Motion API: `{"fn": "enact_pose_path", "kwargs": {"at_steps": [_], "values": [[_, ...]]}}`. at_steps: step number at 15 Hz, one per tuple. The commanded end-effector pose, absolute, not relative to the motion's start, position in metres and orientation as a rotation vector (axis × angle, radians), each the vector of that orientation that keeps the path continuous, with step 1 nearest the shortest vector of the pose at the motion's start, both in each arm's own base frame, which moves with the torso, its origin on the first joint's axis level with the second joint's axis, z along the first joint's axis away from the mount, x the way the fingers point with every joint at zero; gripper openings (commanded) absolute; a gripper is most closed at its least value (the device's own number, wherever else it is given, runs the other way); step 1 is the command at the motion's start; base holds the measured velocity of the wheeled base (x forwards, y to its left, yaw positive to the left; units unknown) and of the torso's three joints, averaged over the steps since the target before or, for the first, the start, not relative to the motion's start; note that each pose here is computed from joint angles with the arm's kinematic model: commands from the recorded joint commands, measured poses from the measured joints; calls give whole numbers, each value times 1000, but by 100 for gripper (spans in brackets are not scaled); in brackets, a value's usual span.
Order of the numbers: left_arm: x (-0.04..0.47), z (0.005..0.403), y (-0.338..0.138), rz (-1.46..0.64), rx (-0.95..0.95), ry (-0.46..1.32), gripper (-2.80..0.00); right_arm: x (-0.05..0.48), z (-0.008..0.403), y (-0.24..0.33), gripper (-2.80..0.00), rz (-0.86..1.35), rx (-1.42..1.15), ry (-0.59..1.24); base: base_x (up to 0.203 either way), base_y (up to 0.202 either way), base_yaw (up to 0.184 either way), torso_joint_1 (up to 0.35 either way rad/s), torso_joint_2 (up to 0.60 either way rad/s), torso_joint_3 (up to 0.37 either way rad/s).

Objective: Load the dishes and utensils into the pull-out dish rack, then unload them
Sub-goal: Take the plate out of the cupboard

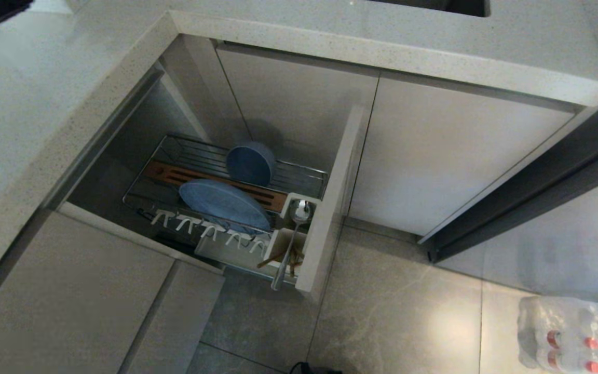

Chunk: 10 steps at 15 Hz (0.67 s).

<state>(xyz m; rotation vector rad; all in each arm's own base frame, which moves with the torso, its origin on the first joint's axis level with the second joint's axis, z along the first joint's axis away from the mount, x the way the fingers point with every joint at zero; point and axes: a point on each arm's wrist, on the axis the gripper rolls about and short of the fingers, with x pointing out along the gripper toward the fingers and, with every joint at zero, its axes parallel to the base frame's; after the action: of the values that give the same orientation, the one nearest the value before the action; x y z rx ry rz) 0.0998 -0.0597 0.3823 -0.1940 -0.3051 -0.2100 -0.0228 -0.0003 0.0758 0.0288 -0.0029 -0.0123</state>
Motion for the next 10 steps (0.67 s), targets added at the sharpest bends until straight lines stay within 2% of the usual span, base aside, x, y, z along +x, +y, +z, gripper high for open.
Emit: {"fn": "enact_pose_path", "kwargs": {"at_steps": [1, 5, 10], "values": [[67, 390, -31, -186, -177, -393, -280, -23, 76, 0, -280, -12, 29, -2, 0, 0, 0, 0, 0, 0], [21, 380, -2, -111, -67, -400, -280, -23, 76, 0, -280, -12, 29, -2, 0, 0, 0, 0, 0, 0], [-53, 355, 4, -42, -22, -444, -280, -23, 76, 0, -280, -12, 29, -2, 0, 0, 0, 0, 0, 0]]}}
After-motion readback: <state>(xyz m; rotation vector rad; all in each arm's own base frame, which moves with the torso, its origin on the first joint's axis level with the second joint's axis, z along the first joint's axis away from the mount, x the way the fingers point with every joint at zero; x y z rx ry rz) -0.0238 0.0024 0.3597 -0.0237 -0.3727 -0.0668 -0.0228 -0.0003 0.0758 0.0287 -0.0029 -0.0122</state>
